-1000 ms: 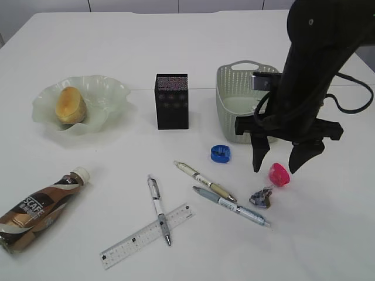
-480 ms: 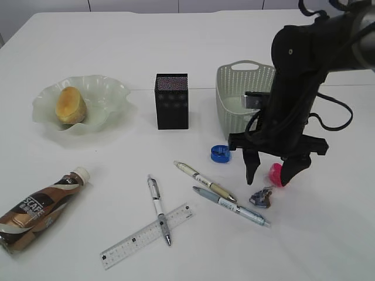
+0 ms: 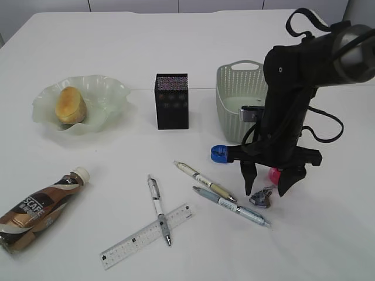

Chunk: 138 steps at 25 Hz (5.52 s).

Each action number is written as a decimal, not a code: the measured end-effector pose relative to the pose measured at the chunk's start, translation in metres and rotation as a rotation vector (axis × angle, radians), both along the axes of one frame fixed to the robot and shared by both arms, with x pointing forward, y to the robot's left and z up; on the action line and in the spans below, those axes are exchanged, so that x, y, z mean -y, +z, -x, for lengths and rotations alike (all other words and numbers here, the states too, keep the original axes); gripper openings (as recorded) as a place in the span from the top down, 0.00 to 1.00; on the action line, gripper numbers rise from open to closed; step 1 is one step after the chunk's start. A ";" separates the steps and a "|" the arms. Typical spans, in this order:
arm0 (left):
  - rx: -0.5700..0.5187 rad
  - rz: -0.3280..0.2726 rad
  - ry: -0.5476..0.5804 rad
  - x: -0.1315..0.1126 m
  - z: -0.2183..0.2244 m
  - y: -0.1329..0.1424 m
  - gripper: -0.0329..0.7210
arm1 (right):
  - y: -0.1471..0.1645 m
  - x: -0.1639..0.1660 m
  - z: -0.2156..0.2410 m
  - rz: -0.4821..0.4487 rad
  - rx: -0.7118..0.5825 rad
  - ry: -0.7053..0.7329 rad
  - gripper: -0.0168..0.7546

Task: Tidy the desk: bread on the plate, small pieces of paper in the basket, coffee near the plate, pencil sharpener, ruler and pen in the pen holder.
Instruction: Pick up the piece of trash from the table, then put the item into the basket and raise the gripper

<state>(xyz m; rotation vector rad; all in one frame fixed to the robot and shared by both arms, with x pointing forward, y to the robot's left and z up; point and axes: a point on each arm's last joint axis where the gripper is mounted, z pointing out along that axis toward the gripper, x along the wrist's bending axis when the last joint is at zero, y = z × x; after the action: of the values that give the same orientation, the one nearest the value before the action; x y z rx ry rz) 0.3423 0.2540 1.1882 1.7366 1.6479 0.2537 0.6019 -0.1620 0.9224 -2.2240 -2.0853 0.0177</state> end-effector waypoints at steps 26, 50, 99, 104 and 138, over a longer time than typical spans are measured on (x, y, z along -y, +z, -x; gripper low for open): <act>0.000 0.000 0.000 0.000 0.000 0.000 0.20 | -0.011 -0.001 -0.003 0.000 0.004 -0.003 0.36; 0.001 -0.003 0.001 0.000 0.000 0.000 0.20 | -0.016 -0.001 -0.002 0.008 -0.019 -0.002 0.36; 0.002 -0.007 0.003 -0.001 0.000 0.000 0.20 | 0.013 -0.004 -0.009 0.005 -0.054 0.065 1.00; 0.002 -0.007 0.003 -0.001 0.000 0.000 0.20 | 0.047 -0.007 -0.016 -0.027 0.042 0.108 1.00; 0.003 -0.012 0.006 -0.001 0.000 0.000 0.20 | 0.086 0.012 -0.117 0.107 0.579 0.177 0.99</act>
<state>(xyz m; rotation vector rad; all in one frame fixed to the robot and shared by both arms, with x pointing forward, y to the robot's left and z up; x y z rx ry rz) 0.3427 0.2550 1.1881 1.7394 1.6521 0.2692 0.7191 -0.1744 1.0086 -2.2932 -2.6102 -0.5809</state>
